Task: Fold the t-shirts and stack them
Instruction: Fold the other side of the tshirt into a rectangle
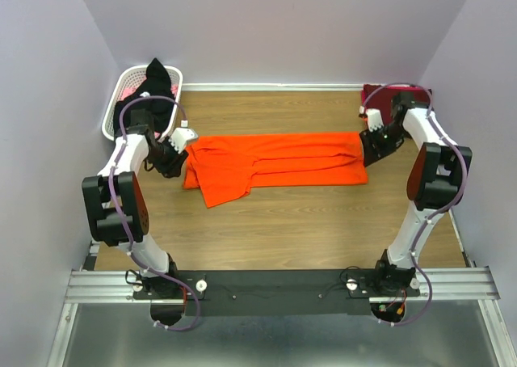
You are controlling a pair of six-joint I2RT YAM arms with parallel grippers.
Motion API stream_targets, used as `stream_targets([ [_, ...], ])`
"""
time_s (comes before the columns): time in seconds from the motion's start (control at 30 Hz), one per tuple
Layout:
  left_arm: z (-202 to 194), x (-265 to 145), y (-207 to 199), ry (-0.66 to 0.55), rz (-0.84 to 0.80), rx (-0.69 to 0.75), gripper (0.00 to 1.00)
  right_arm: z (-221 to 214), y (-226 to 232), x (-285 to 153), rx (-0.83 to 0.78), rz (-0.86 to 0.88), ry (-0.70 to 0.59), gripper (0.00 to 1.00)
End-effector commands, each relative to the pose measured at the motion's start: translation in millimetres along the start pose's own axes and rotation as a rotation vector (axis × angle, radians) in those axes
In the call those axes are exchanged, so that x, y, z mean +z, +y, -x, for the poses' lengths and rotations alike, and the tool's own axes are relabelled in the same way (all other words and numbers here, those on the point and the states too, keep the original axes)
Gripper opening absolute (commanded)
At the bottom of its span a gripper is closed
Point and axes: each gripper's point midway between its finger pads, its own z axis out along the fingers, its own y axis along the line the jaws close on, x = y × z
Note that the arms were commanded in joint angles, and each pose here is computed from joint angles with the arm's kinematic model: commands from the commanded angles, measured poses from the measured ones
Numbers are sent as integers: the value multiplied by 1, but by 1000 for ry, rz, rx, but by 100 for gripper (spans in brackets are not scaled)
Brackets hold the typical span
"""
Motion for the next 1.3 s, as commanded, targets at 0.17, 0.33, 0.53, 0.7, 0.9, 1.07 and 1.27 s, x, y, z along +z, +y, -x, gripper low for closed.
stream_targets([
  [0.17, -10, 31, -45, -83, -181, -156, 51, -22, 46, 23, 214, 223, 9, 57],
  [0.33, -19, 47, -49, -73, -211, -197, 50, -34, 42, 42, 250, 219, 45, 57],
  [0.53, -34, 58, -51, -27, -219, -219, 22, -44, 34, 55, 264, 180, 75, 52],
  [0.7, -43, 62, -53, 5, -205, -237, 1, -56, 28, 61, 258, 138, 114, 35],
  [0.9, -53, 62, -55, 38, -189, -243, 0, -73, 21, 68, 262, 83, 168, 13],
  [1.07, -59, 58, -60, 58, -182, -234, 0, -89, 23, 67, 256, 56, 214, 6],
  [1.27, -64, 48, -69, 77, -181, -213, 0, -102, 25, 52, 207, 8, 237, 5],
])
